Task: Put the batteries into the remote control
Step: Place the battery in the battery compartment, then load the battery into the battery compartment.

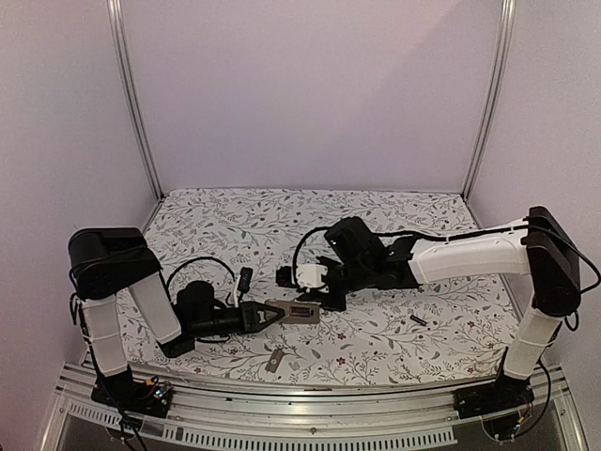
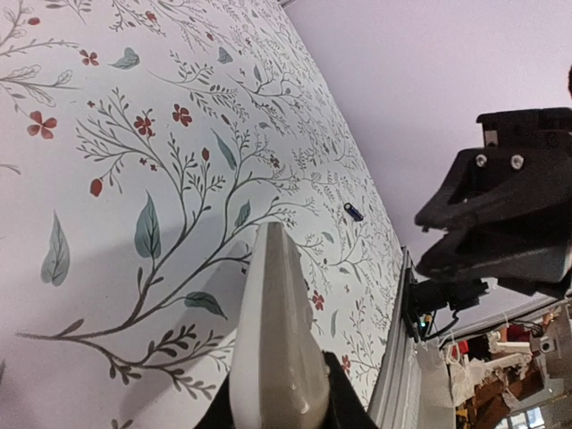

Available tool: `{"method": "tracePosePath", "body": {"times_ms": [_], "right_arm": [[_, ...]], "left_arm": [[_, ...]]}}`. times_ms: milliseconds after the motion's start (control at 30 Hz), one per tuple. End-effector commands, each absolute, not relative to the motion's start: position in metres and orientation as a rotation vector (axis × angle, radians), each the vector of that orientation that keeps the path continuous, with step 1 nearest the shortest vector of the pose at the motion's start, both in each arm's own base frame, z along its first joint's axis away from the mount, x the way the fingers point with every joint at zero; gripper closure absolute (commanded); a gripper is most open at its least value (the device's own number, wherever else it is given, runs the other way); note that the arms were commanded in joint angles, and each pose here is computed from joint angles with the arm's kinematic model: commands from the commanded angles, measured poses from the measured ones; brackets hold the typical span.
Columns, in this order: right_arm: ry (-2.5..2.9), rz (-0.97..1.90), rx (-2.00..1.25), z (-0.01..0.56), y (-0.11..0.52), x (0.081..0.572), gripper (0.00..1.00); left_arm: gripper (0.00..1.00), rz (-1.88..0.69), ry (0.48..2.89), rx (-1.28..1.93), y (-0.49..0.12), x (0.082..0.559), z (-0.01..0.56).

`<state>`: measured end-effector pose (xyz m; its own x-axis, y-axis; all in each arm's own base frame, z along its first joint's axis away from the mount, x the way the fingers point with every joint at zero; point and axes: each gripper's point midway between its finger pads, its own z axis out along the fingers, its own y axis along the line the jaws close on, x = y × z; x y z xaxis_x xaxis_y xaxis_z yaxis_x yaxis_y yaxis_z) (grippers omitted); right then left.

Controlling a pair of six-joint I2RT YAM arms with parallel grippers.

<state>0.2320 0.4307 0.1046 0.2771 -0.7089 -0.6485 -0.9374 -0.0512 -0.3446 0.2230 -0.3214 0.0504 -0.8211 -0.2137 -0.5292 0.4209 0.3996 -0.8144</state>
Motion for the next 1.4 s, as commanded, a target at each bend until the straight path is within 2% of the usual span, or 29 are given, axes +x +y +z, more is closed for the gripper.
{"method": "tracePosePath", "body": {"times_ms": [0, 300, 1133, 1367], "right_arm": [[1.637, 0.529, -1.731, 0.103, 0.416, 0.231, 0.83], [1.761, 0.589, -1.735, 0.064, 0.407, 0.216, 0.81], [1.827, 0.550, -1.705, 0.042, 0.415, 0.224, 0.93], [1.847, 0.503, -1.682, 0.046, 0.410, 0.231, 0.90]], "left_arm": [[1.00, -1.505, 1.872, 0.182, -0.320, 0.234, 0.091], [1.00, -1.501, 1.881, 0.166, -0.319, 0.235, 0.088], [1.00, -1.503, 1.888, 0.164, -0.320, 0.235, 0.086], [1.00, -1.501, 1.887, 0.163, -0.319, 0.236, 0.086]]}}
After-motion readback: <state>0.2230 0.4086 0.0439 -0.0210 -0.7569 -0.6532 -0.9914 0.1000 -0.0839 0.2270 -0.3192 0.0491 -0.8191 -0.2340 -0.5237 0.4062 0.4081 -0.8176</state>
